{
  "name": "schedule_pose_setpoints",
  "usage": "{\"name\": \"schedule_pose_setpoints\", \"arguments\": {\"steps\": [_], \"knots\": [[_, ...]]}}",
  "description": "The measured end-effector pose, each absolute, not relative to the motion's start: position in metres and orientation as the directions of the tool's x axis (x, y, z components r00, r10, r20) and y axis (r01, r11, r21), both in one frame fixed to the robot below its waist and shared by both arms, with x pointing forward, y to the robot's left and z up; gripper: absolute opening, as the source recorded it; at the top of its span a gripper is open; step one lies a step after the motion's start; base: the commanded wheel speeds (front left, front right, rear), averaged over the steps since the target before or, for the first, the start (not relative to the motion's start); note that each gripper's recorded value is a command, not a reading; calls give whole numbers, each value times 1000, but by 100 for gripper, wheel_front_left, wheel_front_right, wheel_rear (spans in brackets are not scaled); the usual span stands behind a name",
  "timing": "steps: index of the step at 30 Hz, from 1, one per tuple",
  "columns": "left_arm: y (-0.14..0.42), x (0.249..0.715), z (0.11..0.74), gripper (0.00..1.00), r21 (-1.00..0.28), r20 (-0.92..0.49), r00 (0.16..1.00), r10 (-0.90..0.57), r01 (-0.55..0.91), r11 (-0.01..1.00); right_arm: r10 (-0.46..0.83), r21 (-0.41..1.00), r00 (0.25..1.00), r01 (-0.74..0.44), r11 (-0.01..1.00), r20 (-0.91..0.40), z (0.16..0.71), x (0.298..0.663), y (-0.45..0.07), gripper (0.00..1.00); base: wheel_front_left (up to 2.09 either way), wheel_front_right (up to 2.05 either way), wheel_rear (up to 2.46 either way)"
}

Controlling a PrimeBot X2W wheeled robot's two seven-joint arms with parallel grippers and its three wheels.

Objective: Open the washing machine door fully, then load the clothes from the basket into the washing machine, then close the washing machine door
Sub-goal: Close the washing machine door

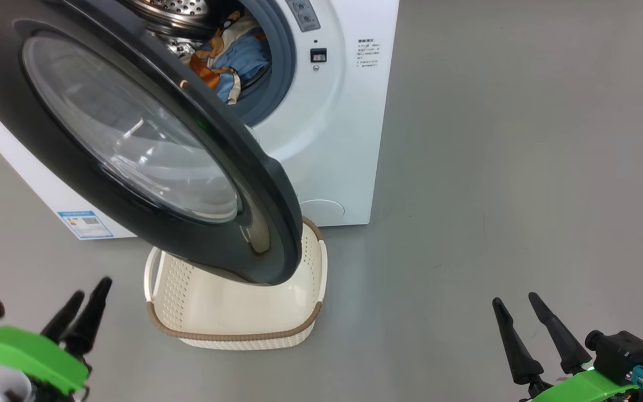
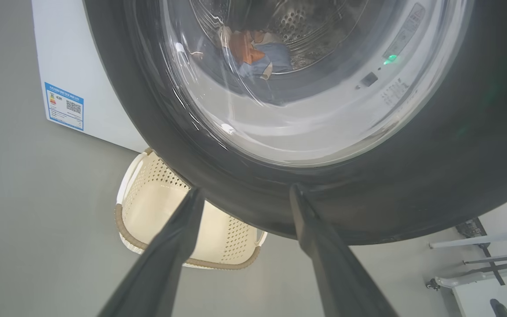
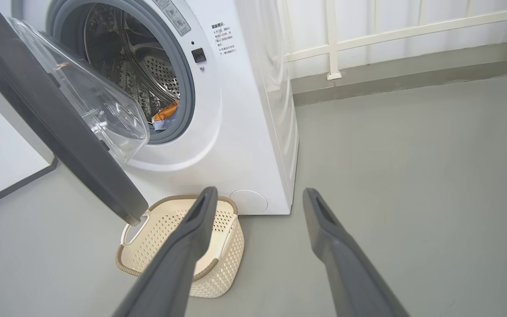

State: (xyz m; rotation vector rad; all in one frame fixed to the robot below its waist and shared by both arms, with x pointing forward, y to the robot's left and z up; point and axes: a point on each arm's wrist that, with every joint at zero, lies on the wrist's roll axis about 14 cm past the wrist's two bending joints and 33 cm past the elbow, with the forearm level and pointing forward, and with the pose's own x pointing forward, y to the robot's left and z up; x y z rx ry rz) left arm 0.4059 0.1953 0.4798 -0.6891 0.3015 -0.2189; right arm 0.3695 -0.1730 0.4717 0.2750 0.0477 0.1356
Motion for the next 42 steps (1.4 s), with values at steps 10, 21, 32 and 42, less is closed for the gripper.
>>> {"name": "schedule_pose_setpoints", "arguments": {"steps": [10, 21, 32, 42], "knots": [[206, 383, 445, 100, -594, -216, 955, -205, 38, 804, 113, 263, 993, -104, 959, -17, 476, 367, -184, 100, 0, 0, 0], [212, 376, 449, 100, -427, -152, 979, -138, 61, 902, 90, 258, 996, -83, 963, -17, 477, 362, -193, 100, 0, 0, 0], [207, 367, 469, 100, -222, -50, 995, -81, 68, 973, 81, 258, 996, -74, 963, -19, 476, 357, -195, 100, 0, 0, 0], [204, 359, 466, 100, -207, -51, 998, -48, 36, 978, 83, 258, 996, -77, 963, -15, 477, 356, -195, 96, 0, 0, 0]]}}
